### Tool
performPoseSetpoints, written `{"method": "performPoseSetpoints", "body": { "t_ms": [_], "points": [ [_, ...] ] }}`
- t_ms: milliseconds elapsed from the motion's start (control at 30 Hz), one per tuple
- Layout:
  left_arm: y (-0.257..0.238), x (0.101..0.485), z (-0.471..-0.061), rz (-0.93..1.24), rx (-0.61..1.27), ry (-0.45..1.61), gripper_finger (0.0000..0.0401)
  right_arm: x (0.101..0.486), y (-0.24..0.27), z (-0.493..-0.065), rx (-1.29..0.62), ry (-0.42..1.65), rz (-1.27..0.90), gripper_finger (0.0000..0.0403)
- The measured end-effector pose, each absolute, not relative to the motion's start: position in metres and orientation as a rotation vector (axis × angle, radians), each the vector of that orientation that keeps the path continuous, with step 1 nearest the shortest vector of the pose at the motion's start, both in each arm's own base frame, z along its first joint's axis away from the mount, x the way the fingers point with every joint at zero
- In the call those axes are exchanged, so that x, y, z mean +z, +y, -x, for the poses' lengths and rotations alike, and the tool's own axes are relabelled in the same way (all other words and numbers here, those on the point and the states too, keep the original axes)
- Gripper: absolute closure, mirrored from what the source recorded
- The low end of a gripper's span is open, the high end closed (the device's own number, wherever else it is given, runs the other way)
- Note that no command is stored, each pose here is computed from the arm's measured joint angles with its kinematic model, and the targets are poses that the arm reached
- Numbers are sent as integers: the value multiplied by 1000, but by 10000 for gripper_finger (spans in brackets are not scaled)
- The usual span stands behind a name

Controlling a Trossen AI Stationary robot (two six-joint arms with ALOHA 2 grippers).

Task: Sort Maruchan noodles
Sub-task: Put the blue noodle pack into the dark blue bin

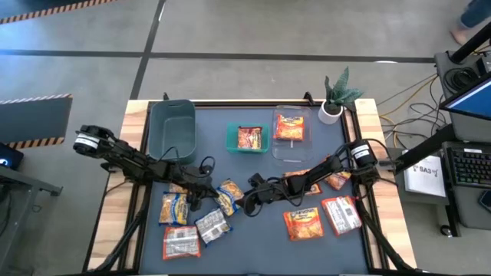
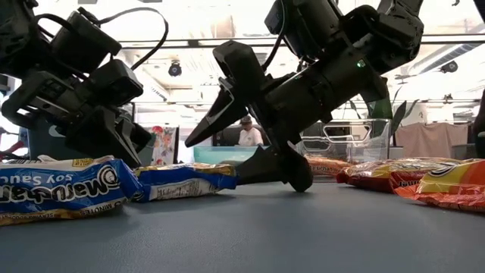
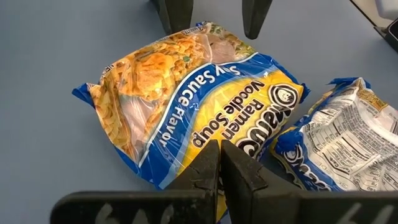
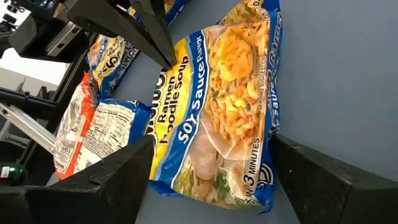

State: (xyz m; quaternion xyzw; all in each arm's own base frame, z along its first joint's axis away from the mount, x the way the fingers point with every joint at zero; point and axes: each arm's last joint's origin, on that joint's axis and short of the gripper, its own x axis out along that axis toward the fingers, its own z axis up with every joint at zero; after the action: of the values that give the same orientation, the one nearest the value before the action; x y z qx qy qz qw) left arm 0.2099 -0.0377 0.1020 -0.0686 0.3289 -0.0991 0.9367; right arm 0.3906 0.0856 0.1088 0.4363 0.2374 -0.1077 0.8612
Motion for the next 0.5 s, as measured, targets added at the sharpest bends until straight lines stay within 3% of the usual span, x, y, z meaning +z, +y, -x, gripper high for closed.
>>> {"method": "performPoseSetpoints", "body": {
  "t_ms": [500],
  "points": [
    [-37, 105, -212, 132, -186, 620, 401, 108, 86, -390, -227, 501, -899, 290]
  ]
}}
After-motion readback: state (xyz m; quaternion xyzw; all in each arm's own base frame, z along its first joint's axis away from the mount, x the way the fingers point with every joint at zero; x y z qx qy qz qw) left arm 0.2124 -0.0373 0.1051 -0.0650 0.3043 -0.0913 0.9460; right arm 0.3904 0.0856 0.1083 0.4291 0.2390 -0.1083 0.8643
